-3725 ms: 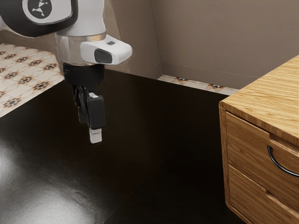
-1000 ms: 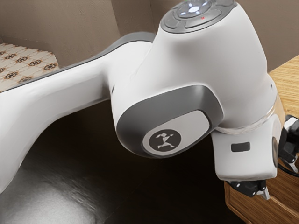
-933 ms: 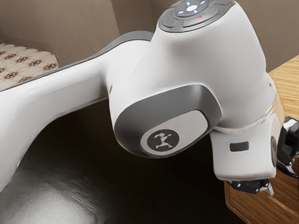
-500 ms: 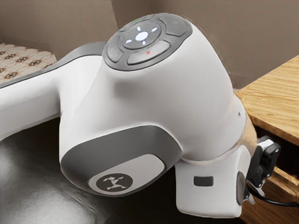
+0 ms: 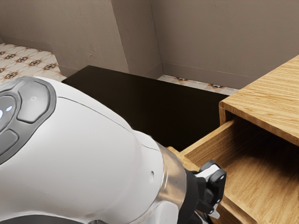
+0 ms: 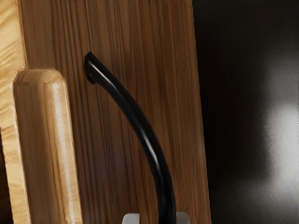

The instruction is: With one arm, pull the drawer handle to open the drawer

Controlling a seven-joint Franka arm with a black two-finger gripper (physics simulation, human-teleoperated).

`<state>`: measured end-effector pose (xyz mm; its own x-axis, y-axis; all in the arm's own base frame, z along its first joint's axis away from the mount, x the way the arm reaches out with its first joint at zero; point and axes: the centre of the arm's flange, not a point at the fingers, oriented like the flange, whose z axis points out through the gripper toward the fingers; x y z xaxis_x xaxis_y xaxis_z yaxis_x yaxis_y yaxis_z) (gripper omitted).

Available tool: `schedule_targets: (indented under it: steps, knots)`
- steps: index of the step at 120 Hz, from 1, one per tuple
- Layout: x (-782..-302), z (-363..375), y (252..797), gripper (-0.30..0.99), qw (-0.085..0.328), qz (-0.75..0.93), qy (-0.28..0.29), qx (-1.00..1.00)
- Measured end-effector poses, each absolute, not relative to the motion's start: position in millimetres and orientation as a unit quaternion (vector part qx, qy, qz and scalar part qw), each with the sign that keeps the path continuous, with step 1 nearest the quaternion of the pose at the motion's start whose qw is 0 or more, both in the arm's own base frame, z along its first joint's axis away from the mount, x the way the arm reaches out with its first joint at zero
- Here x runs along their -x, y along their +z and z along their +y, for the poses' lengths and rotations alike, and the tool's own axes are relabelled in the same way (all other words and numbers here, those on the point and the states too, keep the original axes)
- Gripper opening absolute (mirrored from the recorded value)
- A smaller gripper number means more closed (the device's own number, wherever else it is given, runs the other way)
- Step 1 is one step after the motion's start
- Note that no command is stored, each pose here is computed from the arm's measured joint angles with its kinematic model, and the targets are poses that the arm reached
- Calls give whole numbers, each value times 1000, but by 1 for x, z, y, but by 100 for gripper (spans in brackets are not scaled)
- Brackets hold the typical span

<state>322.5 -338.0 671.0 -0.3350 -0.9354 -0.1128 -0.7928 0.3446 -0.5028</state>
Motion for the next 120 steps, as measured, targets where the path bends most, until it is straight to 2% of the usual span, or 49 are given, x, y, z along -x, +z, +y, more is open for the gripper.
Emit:
schedule_targets:
  steps: [30,65,116,120]
  knots:
    - [-300,-350,660,-10,172,794,-201,547]
    - [-262,-344,655,-10,187,776,-216,562]
    - [-235,-337,648,8,187,759,-222,583]
    - [-235,-337,648,2,185,759,-222,584]
